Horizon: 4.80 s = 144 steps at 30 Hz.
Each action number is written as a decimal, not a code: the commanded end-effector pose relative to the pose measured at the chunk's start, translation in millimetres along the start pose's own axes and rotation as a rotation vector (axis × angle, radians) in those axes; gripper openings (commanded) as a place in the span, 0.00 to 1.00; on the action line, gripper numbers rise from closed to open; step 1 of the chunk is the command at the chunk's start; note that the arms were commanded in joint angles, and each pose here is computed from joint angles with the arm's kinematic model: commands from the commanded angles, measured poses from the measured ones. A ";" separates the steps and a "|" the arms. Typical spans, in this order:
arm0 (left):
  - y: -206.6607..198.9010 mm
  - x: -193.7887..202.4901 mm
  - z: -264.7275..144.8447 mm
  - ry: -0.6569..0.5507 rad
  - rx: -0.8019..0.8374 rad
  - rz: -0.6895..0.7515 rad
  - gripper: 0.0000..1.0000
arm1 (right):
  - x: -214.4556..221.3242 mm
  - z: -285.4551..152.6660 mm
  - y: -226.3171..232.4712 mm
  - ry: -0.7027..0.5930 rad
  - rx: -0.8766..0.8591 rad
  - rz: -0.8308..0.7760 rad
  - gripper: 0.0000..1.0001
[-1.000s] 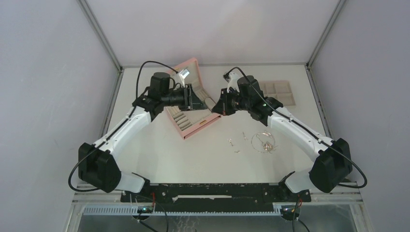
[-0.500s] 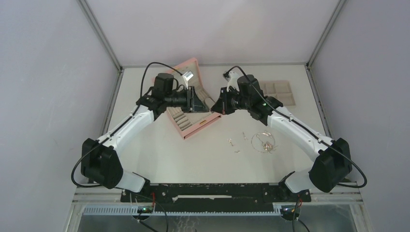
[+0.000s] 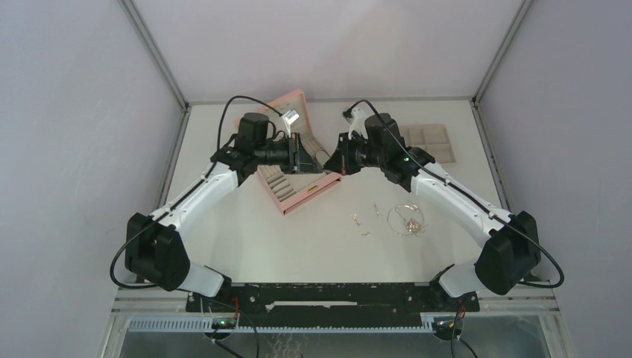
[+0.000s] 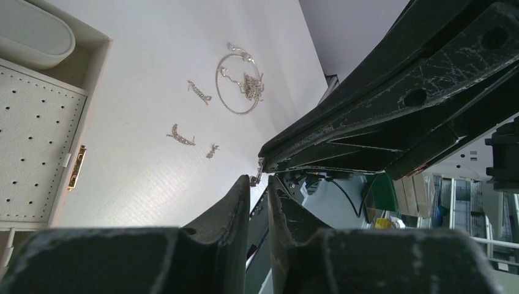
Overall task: Organize the mixed jewelry
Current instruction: Pick up the jewelry from the center of the board.
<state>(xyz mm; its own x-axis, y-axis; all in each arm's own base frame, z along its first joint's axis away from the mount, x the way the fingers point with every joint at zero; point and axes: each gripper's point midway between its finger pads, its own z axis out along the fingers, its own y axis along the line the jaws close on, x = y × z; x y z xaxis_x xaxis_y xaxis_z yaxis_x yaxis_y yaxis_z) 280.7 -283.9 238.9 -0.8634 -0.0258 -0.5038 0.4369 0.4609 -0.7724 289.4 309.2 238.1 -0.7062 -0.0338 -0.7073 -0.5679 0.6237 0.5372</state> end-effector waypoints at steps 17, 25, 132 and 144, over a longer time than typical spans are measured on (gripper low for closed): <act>-18.0 -14.9 -1.5 -0.036 0.051 0.047 0.00 | -18.6 -0.3 17.6 -0.043 -0.059 -0.038 0.00; -18.1 -15.4 -3.4 -0.047 0.044 0.053 0.00 | -18.9 -2.8 16.9 -0.046 -0.048 -0.030 0.00; -76.5 -87.9 -62.4 -0.257 0.293 -0.065 0.00 | -87.0 -19.3 45.5 -0.499 -0.408 -0.025 0.43; -76.8 -86.9 -62.7 -0.257 0.292 -0.065 0.00 | -90.1 -20.2 47.8 -0.514 -0.424 -0.029 0.35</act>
<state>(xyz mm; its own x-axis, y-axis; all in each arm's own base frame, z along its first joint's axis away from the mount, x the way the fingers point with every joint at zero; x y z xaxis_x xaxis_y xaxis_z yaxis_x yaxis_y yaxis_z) 313.2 -263.8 330.9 -0.8612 -0.2767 -0.4263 0.3769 0.2151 -0.9009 318.5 328.6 319.4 -0.5069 0.3712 -0.7780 -0.7383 0.2788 0.6141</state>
